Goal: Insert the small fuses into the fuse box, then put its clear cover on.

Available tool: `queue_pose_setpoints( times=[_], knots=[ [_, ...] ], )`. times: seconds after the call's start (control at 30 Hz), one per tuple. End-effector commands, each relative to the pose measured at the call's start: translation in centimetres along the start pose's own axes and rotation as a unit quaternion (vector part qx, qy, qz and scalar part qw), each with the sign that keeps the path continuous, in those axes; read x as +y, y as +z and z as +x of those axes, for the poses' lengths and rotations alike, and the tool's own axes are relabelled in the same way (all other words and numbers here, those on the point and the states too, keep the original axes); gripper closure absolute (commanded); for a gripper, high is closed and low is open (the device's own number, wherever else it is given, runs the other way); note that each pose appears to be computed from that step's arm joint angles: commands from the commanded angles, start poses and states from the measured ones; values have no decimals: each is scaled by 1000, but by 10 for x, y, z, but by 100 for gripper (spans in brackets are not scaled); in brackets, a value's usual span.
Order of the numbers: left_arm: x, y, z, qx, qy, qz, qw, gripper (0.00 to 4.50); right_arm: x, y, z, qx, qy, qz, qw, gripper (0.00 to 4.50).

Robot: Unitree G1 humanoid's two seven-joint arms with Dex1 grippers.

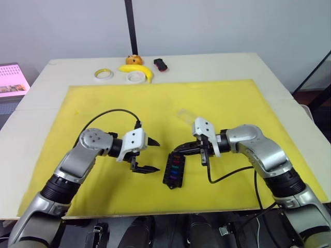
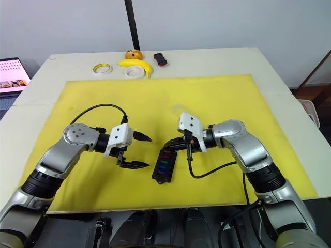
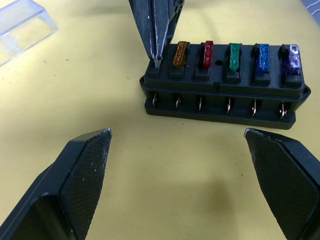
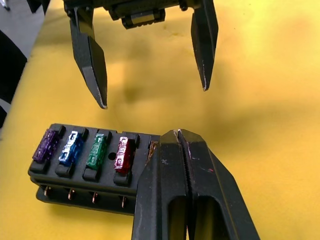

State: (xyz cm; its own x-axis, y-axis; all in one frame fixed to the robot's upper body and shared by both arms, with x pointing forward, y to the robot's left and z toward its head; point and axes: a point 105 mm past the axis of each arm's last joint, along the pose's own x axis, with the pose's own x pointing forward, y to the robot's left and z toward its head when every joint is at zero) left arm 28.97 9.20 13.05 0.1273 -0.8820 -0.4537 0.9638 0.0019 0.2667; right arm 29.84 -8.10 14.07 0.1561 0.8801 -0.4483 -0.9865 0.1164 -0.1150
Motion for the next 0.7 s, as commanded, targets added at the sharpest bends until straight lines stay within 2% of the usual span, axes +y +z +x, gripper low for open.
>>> queue_pose_setpoints(
  times=[0.03, 0.17, 0.37, 0.7],
  knots=[
    [-1, 7, 1, -4, -2, 23, 1000, 0, 6, -23, 3, 51, 12, 13, 999, 447],
    [-1, 7, 1, -3, -2, 24, 1000, 0, 7, -34, 4, 75, 15, 20, 997, 447],
    [-4, 7, -1, -2, -5, 22, 1000, 0, 10, -35, 4, 83, 21, 13, 996, 447],
    [-4, 8, -6, -5, 2, 17, 1000, 0, 0, 4, -1, 16, 0, -9, 1000, 447]
  ],
)
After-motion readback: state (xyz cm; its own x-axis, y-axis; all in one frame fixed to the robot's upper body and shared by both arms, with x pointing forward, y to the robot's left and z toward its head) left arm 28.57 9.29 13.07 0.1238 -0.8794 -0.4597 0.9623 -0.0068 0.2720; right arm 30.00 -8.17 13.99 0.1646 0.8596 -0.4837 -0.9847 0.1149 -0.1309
